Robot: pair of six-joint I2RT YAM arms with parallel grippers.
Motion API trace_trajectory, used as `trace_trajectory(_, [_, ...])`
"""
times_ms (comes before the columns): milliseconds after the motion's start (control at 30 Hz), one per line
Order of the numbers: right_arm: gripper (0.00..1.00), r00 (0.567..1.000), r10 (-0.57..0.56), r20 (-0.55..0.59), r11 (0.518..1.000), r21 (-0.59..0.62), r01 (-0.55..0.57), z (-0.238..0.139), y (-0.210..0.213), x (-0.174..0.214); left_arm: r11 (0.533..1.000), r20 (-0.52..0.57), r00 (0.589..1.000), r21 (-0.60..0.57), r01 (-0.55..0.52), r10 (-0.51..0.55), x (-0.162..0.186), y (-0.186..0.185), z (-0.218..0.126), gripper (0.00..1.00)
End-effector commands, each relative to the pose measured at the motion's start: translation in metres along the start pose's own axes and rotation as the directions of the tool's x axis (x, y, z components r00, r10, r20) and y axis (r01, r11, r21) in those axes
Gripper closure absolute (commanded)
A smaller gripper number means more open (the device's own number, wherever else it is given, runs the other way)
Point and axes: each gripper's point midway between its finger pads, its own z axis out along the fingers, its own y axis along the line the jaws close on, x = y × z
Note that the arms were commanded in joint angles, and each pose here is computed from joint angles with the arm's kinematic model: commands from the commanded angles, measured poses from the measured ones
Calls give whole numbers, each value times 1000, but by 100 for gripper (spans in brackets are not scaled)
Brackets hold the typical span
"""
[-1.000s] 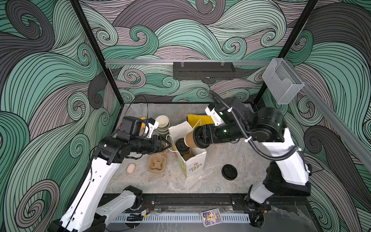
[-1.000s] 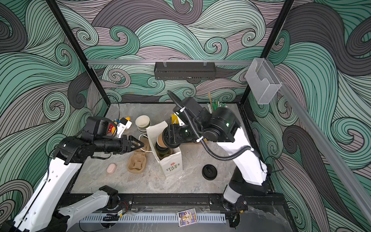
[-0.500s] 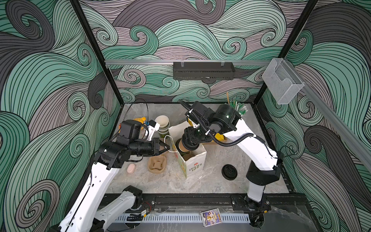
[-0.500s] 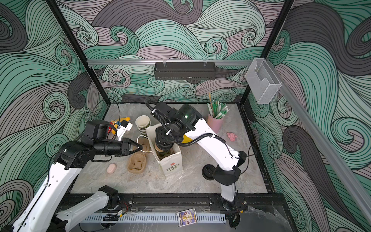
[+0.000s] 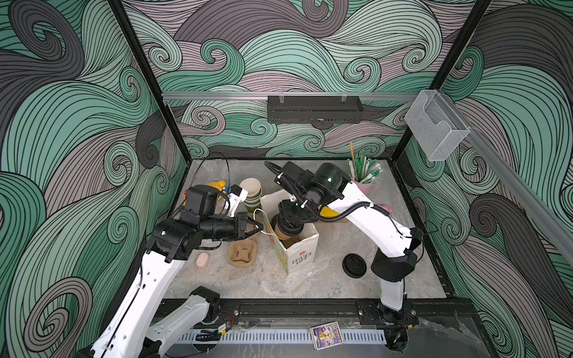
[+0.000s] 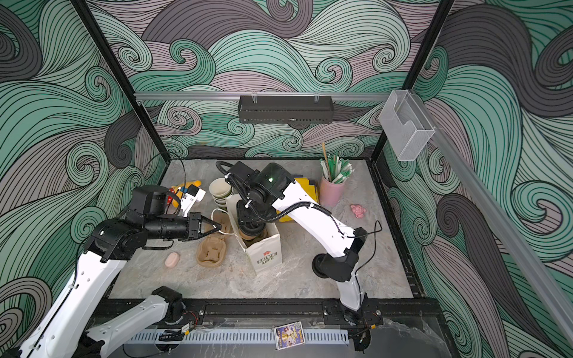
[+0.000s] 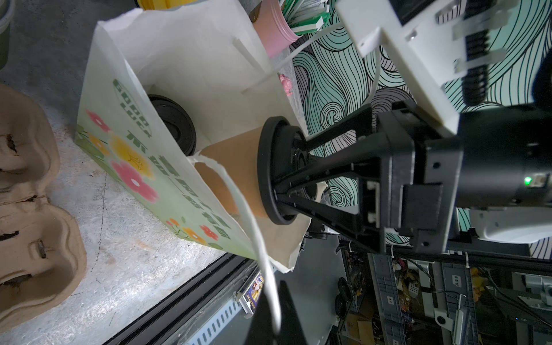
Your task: Pack the takeout coffee
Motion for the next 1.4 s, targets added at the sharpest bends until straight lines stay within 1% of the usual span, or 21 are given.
trace_trajectory(0, [39,990,34,-136,990,137,-15,-11,-40,38,999,4,999,23,-32,32,0,-5,-1,100])
trace_trajectory(133, [39,987,47,-154,988,151,-24,-5,-43,37,999,-1,999,26,-36,37,1,-5,-1,100])
trace_trajectory(267, [39,981,46,-190,987,159,-16,6,-41,39,999,-1,999,24,-42,42,1,-4,-1,100])
trace_trajectory(433, [39,979,42,-202,981,193,-2,15,-45,37,999,-1,999,24,-45,45,1,-4,-1,100])
trace_trajectory(633, [39,971,35,-235,979,205,14,27,-43,38,999,-4,999,24,-44,44,2,-4,-1,100])
trace_trajectory(833, [40,968,37,-248,977,212,16,27,-45,42,999,-4,999,20,-43,43,1,-3,0,100])
trace_trajectory(1067, [40,964,46,-263,969,247,21,32,-52,47,999,-6,999,18,-44,44,0,-2,1,100])
trace_trajectory(1367, [40,961,14,-276,962,265,62,44,-46,46,999,-9,999,14,-38,38,1,-2,1,100])
